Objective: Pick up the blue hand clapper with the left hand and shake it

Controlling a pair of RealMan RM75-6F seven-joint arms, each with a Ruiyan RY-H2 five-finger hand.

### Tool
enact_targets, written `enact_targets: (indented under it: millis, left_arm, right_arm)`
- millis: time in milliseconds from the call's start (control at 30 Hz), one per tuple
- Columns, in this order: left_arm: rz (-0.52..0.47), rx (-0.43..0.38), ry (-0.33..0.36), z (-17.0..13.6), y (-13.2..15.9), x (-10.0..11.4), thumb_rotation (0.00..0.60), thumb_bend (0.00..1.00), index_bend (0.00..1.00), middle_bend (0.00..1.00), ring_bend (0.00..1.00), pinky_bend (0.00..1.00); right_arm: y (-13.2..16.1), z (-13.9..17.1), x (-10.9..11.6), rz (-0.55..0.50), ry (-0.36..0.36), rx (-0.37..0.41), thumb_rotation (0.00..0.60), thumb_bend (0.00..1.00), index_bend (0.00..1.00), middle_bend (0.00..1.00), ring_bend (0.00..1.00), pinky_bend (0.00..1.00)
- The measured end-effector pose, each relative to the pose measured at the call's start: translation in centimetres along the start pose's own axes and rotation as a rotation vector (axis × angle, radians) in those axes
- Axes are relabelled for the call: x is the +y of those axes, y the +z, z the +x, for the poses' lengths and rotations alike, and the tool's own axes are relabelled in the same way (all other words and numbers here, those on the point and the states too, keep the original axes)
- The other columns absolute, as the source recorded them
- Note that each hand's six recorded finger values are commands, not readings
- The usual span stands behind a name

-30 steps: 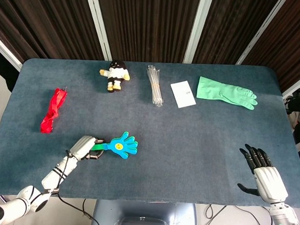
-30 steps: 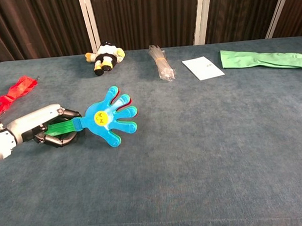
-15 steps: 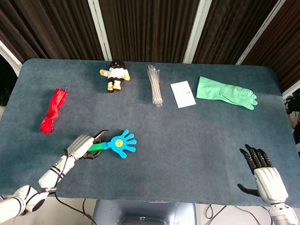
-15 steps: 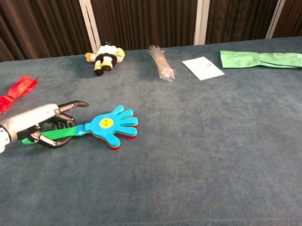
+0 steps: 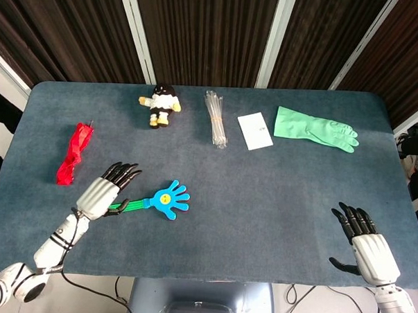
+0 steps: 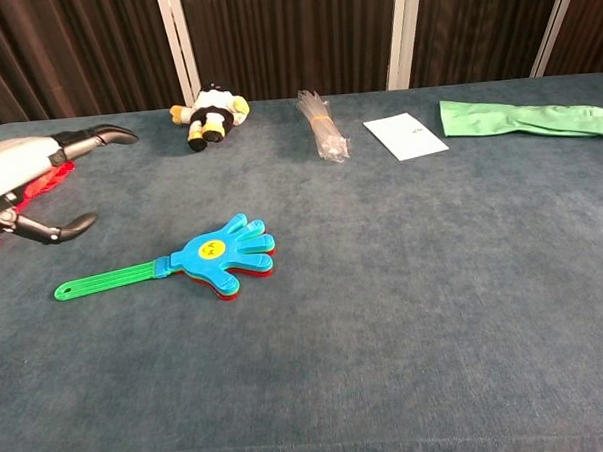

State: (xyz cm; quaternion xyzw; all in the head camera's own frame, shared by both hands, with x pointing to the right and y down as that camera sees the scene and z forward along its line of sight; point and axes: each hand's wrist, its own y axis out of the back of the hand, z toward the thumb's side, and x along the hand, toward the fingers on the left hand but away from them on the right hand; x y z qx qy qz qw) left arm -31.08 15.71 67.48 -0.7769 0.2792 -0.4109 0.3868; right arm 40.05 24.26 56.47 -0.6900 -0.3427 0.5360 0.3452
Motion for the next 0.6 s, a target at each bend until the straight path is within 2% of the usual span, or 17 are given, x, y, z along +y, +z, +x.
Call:
enact_targets:
  millis: [100, 200, 400, 500, 600]
  left_arm:
    - [0.057, 0.037, 0.021, -2.8, -0.5, 1.3, 0.6, 0.44, 0.0, 0.0, 0.0, 0.0]
    - [0.099, 0.108, 0.062, -6.7, -1.1, 2.3, 0.6, 0.44, 0.0, 0.0, 0.0, 0.0]
    - [0.182, 0.305, 0.171, -15.2, -2.4, 3.3, 0.6, 0.43, 0.0, 0.0, 0.0, 0.0]
    - [0.228, 0.343, 0.163, -16.6, -2.5, 3.2, 0.6, 0.43, 0.0, 0.0, 0.0, 0.0]
    - [0.212, 0.349, 0.129, -16.8, -2.7, 2.8, 0.6, 0.43, 0.0, 0.0, 0.0, 0.0]
  right_arm:
    - [-0.1, 0.1, 0.2, 0.002, -0.005, -0.004, 0.6, 0.18, 0.0, 0.0, 0.0, 0.0]
    - [-0.2, 0.2, 0.4, 0.005, -0.012, -0.01, 0.6, 0.18, 0.0, 0.0, 0.0, 0.0]
    - [-0.1, 0.1, -0.1, 0.02, 0.0, -0.019, 0.6, 0.18, 0.0, 0.0, 0.0, 0.0]
    - [0.0, 0.1, -0.3, 0.025, 0.005, -0.016, 0.6, 0.18, 0.0, 0.0, 0.0, 0.0]
    - [0.0, 0.1, -0.2, 0.03, 0.0, -0.018, 0.6, 0.18, 0.0, 0.0, 0.0, 0.0]
